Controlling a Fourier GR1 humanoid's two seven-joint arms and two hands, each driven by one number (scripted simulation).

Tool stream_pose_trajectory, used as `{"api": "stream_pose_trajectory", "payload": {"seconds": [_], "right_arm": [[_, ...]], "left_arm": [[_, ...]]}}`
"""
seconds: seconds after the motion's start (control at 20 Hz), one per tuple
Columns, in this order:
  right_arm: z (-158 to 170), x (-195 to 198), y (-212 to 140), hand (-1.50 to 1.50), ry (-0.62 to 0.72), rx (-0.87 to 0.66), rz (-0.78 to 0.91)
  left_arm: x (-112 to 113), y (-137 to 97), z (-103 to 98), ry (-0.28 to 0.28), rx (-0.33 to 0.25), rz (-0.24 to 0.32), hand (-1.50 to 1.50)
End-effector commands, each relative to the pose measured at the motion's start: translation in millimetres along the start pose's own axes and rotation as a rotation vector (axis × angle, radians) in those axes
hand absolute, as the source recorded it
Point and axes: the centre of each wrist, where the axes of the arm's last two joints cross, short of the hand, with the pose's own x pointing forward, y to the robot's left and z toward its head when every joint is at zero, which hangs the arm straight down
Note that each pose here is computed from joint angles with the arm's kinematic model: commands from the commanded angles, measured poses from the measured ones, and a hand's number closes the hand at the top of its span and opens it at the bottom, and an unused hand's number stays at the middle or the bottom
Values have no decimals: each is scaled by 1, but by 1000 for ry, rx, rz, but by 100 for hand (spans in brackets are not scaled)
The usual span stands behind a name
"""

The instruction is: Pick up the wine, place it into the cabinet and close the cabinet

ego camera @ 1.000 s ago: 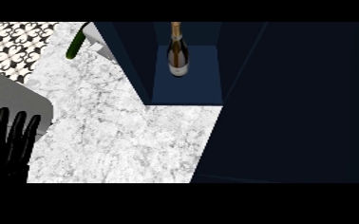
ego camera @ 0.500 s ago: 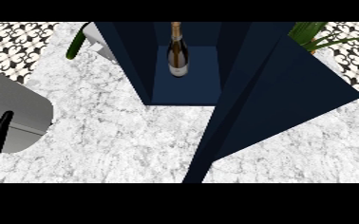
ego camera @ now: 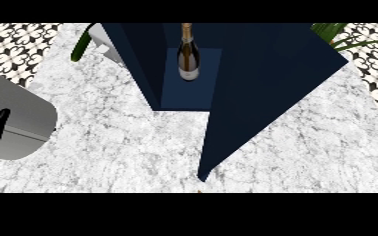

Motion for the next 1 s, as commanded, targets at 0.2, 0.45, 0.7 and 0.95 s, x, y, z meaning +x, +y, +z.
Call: {"api": "stream_pose_trajectory", "payload": {"seconds": [0.2, 0.45, 0.7, 0.95], "right_arm": [[-45, 8, 35, 150, -87, 66, 12], [-70, 18, 25, 150, -62, 40, -33], [-105, 25, 26, 150, -72, 50, -24], [-157, 37, 34, 150, -100, 5, 21]], "left_arm": [[2, -4, -14, -10, -36, 55, -150], [1, -6, -12, 5, -48, 72, -150], [-6, -11, -19, 18, -26, 66, -150], [-17, -12, -12, 25, -7, 83, -150]]}}
